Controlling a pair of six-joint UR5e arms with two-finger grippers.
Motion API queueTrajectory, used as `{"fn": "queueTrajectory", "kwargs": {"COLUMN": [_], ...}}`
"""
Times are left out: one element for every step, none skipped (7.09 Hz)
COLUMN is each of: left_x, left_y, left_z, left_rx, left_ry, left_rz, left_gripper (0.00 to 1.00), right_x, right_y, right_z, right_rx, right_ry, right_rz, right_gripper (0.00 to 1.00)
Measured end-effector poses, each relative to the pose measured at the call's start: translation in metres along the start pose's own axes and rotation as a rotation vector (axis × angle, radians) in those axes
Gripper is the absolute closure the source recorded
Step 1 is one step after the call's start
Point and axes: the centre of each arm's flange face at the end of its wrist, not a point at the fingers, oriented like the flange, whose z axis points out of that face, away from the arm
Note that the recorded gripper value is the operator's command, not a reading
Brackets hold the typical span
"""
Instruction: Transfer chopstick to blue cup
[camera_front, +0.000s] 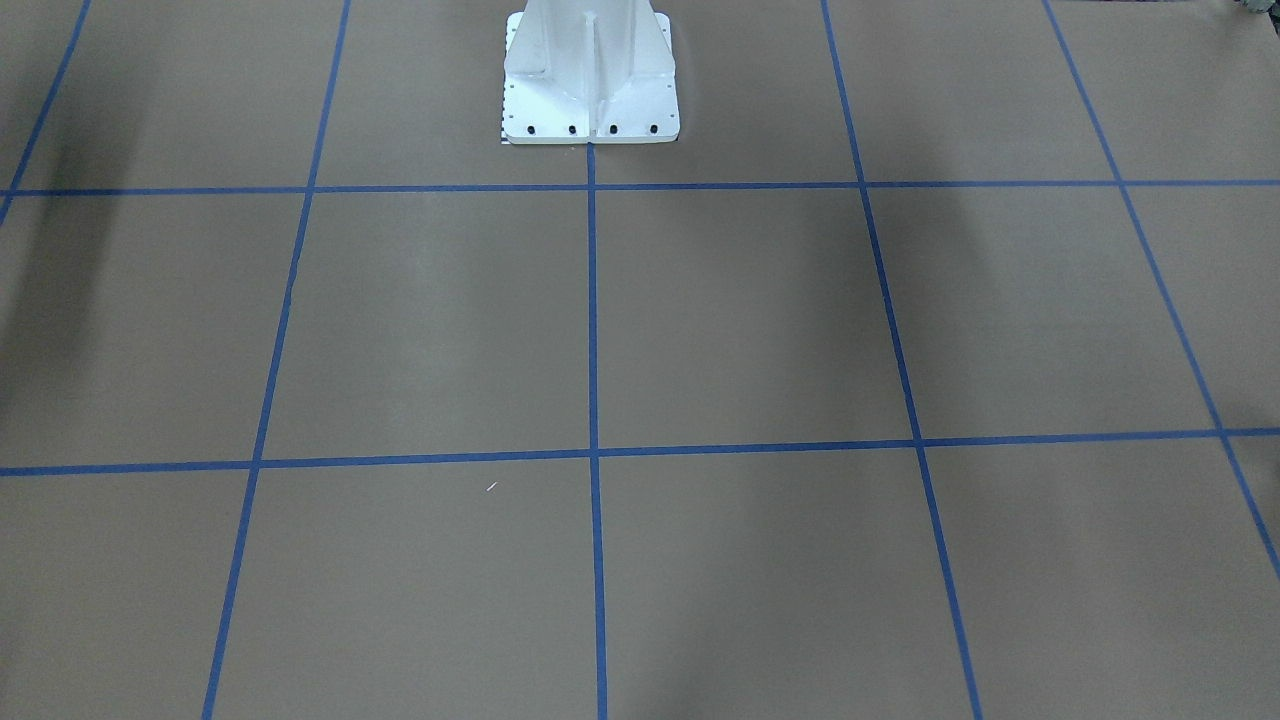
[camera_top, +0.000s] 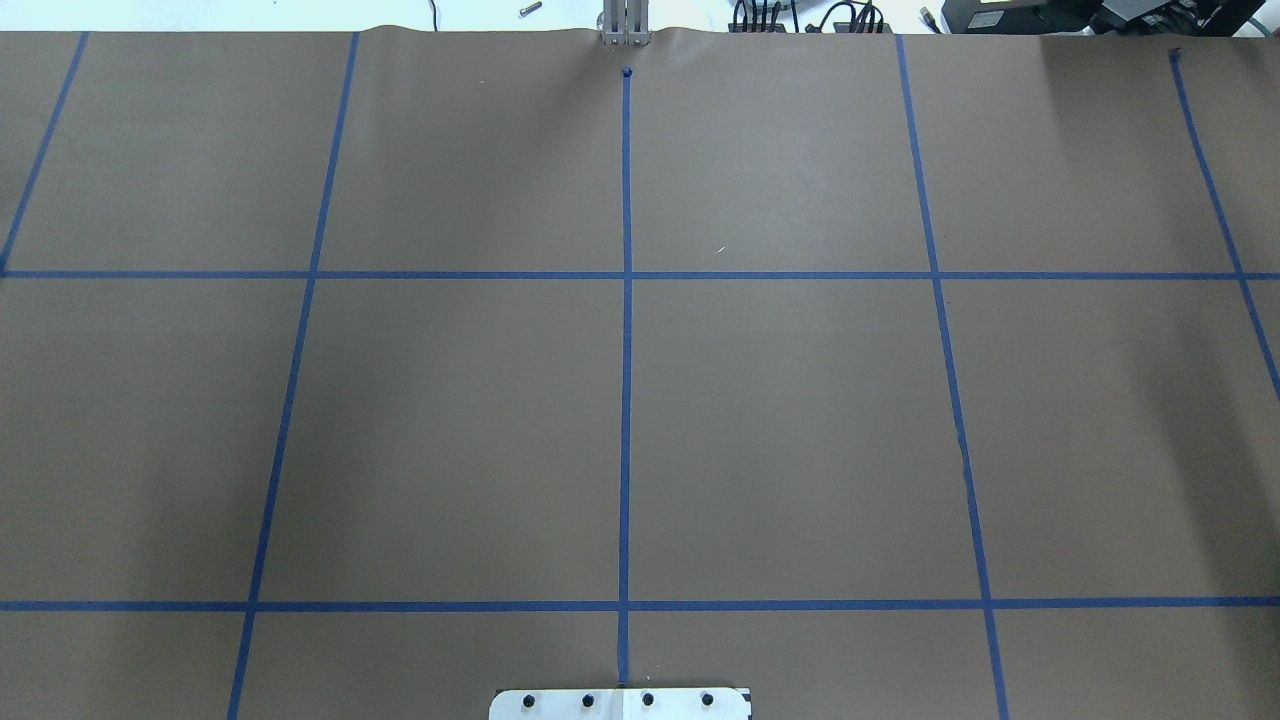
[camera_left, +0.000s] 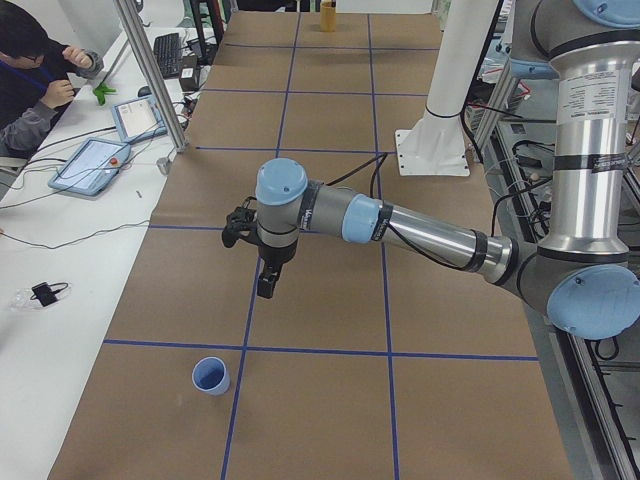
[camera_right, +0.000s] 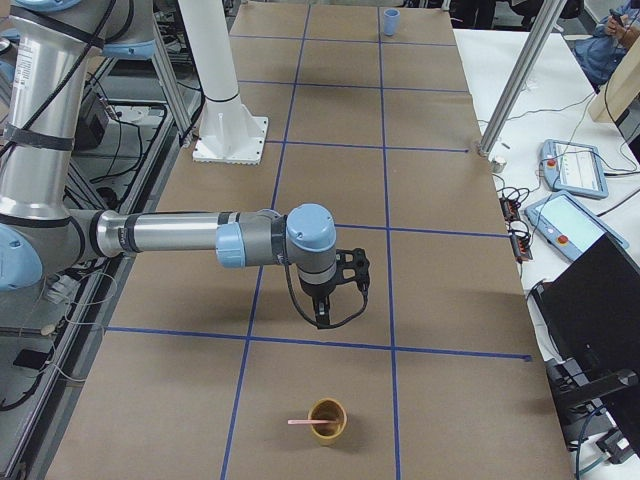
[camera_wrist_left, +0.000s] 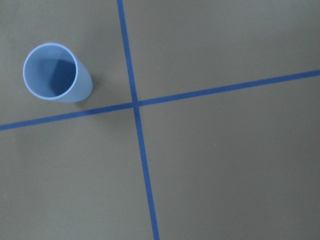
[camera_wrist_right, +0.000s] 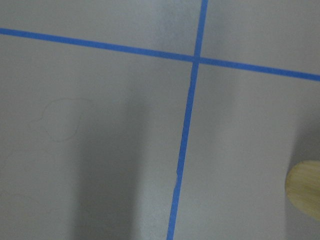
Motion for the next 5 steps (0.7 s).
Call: {"fn": "queueTrajectory", "kwargs": {"left_x": [0.0,-0.001,-0.001,0.0,0.002], "left_y": [-0.012,-0.018,-0.021,-0.024,-0.026], "left_z": [-0.001,0.0,0.0,-0.001,-0.003], "left_rx": [0.061,0.099,0.121,0.134,0.141], "left_ry": [-0.001,0.0,0.0,-0.001,-0.001], "left_rz": [0.057,0.094,0.114,0.124,0.135], "left_gripper": [0.01,0.01,0.01,0.01,0.02], "right_x": [0.0,0.001,0.001,0.002,0.0], "right_y": [-0.008,-0.014,-0.014,-0.008,-0.004], "right_z": [-0.001,-0.001,0.0,0.001,0.001], "right_rx": [0.062,0.118,0.167,0.203,0.229], "right_ry": [0.004,0.007,0.009,0.002,-0.014], "right_rz": [-0.056,-0.108,-0.157,-0.182,-0.159], "right_gripper": [0.0,0.0,0.0,0.0,0.0]}}
